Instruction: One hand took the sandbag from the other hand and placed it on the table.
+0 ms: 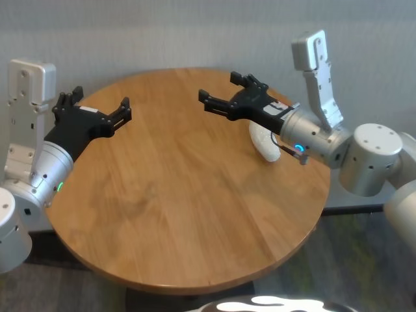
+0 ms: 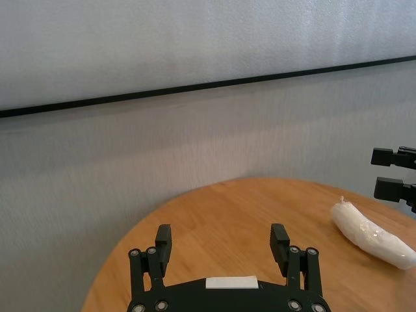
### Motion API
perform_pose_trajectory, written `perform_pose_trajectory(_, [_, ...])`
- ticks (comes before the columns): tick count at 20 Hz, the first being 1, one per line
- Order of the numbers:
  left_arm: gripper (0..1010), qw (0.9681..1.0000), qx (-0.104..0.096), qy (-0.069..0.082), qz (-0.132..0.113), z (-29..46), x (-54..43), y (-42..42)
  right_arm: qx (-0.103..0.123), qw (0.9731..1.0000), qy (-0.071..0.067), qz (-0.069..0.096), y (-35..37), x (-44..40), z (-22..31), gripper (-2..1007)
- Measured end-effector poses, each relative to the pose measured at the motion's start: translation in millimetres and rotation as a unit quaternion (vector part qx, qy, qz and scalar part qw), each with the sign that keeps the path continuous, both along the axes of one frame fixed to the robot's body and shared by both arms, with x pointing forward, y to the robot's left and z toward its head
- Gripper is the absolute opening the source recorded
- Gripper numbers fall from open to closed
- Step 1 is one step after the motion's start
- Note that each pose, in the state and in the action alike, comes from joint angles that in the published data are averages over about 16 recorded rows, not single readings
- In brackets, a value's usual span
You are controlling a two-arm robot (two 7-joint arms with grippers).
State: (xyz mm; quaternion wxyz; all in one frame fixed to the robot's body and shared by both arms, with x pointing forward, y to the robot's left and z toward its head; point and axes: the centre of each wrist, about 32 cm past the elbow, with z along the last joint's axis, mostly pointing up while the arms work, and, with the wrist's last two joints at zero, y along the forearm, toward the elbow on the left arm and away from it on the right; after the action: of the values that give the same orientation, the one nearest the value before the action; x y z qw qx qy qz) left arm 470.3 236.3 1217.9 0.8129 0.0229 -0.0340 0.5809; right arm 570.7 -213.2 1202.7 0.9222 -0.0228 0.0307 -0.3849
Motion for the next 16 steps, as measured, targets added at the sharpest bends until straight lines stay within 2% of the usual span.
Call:
perform_pose_trajectory(7, [1000,0.9999,0.008,0.006,-0.001,2.5,0.7,0.7,0.009,0.9999,-0.002,-0.013,13.5,-4.4,-4.0,1003])
perform_pose_trajectory(16, [1000,0.9993,0.033,0.004,-0.018,5.2,3.0,0.4,0.014,0.9996,0.019,-0.015,20.9,-9.7,-16.4,1003])
